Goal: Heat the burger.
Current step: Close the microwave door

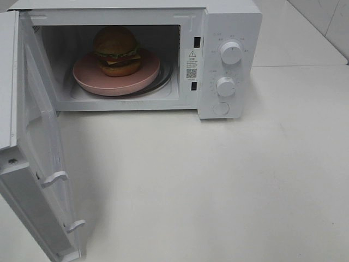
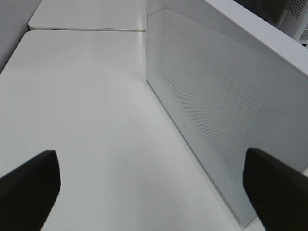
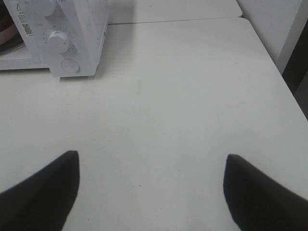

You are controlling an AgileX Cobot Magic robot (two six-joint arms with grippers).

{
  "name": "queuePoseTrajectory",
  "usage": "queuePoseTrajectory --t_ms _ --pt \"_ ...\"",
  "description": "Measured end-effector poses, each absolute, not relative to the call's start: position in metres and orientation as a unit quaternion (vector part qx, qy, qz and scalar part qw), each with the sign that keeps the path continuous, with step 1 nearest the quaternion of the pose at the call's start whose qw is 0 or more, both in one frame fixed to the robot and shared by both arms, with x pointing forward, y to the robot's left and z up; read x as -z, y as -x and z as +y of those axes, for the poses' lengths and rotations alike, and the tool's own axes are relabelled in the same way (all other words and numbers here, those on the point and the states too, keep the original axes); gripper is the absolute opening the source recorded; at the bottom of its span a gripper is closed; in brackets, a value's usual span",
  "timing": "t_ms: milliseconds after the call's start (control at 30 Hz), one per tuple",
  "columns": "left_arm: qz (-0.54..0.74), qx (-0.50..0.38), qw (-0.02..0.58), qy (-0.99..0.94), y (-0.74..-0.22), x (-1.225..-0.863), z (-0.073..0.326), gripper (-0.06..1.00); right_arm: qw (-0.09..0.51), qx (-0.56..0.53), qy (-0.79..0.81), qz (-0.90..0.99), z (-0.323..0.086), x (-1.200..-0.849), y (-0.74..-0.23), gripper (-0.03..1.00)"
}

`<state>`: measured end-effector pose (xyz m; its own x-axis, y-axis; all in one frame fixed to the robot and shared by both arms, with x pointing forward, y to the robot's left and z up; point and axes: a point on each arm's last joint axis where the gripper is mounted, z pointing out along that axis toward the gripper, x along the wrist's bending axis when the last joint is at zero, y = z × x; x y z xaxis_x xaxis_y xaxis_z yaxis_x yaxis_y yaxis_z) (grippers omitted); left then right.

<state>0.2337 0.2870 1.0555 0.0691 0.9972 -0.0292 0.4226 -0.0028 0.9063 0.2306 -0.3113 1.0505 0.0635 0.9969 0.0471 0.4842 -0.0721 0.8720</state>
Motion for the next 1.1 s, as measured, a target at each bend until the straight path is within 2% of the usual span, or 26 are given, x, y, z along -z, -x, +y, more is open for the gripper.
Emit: queuePoseTrajectory --t_ms 567,900,1000,1033,1067,1100 --pt "0.583 -0.353 0.399 -0.613 -0.236 -1.056 0.287 0.97 0.355 -0.361 -0.637 0.581 -0.311 -1.050 -0.231 0.76" --pt "0.578 -0.371 0.412 -0.598 -0.250 -1.077 0.289 0.97 0.355 -0.361 -0.637 0.581 -0.311 -1.050 -0.231 0.76" --pt "0.588 -0.364 0.395 -0.605 -0.261 -1.077 0.292 0.95 0.355 -0.361 -0.637 0.581 -0.311 -1.050 -0.231 0.76" --pt "0.591 -0.360 0.392 -0.607 -0.263 -1.077 0.292 0.88 0.355 -0.361 -0.637 0.581 -0.311 -1.050 -0.231 0.76" --pt "0.596 -0.352 0.385 -0.611 -0.267 -1.077 0.292 0.74 0.355 -0.361 -0.637 0.581 -0.311 -1.050 -0.231 0.76" --pt "0.596 -0.352 0.385 -0.611 -0.267 -1.077 0.292 0.74 0.355 -0.361 -0.637 0.581 -0.311 -1.050 -0.231 0.76"
